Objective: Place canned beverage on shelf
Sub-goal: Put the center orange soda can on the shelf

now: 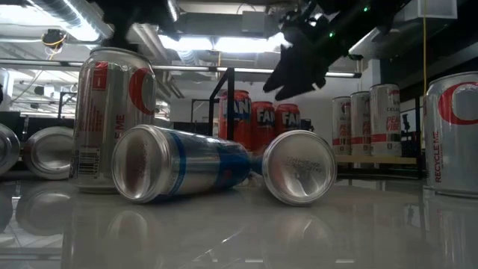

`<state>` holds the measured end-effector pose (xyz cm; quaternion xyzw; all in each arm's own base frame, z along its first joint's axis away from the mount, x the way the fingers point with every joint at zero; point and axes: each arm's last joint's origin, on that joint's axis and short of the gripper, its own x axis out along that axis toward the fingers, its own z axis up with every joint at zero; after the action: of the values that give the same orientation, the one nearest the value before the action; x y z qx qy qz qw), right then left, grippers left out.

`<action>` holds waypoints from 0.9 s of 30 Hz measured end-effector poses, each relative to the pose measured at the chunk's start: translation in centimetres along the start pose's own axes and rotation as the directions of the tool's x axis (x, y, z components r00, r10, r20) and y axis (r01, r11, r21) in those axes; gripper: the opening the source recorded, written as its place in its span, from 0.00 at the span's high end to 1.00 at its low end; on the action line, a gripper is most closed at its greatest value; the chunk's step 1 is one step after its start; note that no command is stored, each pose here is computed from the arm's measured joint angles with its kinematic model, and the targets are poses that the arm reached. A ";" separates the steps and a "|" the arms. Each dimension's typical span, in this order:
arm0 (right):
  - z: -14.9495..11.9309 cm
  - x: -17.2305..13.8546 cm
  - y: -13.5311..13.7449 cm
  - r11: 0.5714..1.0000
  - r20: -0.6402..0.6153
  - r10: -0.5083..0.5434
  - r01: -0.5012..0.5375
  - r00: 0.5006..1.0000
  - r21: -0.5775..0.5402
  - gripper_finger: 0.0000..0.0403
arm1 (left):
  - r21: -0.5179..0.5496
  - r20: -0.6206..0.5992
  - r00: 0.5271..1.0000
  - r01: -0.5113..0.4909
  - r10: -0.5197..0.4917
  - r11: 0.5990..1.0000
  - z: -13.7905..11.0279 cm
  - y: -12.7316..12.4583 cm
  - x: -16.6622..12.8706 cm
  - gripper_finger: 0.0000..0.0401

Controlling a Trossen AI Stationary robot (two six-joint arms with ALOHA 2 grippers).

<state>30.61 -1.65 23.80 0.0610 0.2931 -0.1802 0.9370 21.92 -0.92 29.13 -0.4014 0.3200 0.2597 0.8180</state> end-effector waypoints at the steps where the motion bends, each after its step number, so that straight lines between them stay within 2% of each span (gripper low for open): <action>1: 0.1 -0.2 0.1 1.000 0.006 0.005 -0.005 1.000 -0.005 0.15 | -0.056 -0.045 0.999 -0.030 0.027 0.998 0.0 0.1 -0.4 0.07; 3: 0.2 -0.5 0.3 1.000 0.014 0.014 -0.014 1.000 -0.015 0.15 | -0.163 -0.139 0.987 -0.108 0.085 0.981 -0.2 0.5 -1.3 0.07; 5: 0.2 -0.6 0.5 1.000 0.020 0.021 -0.021 1.000 -0.019 0.15 | -0.267 -0.246 0.958 -0.211 0.145 0.940 -0.7 1.1 -2.1 0.07; 8: 0.1 -0.6 0.7 0.999 0.014 0.037 -0.037 0.999 -0.023 0.15 | -0.358 -0.372 0.901 -0.359 0.221 0.862 -1.7 1.9 -2.6 0.07; 11: 0.1 -0.5 0.7 0.999 0.010 0.038 -0.038 0.999 -0.024 0.15 | -0.432 -0.427 0.861 -0.464 0.278 0.773 -2.8 2.5 -2.5 0.07; 14: 0.1 -0.4 0.6 0.999 0.013 0.036 -0.036 0.999 -0.021 0.15 | -0.502 -0.424 0.854 -0.500 0.303 0.706 -3.3 2.9 -2.1 0.07; 18: 0.1 -0.4 0.6 0.999 0.013 0.036 -0.036 0.999 -0.021 0.15 | -0.562 -0.394 0.850 -0.524 0.350 0.640 -3.7 3.6 -1.3 0.07; 23: 0.1 -0.4 0.6 0.999 0.013 0.037 -0.037 0.999 -0.021 0.15 | -0.616 -0.306 0.854 -0.515 0.422 0.596 -4.1 4.5 -0.5 0.07; 27: 0.1 -0.4 0.6 0.999 0.013 0.037 -0.037 0.999 -0.020 0.15 | -0.647 -0.296 0.841 -0.525 0.452 0.553 -4.6 5.3 0.2 0.07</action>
<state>30.55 -0.96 24.15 0.0560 0.2875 -0.1604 0.9426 17.02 -1.82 24.22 -0.5897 0.3327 0.5589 0.4788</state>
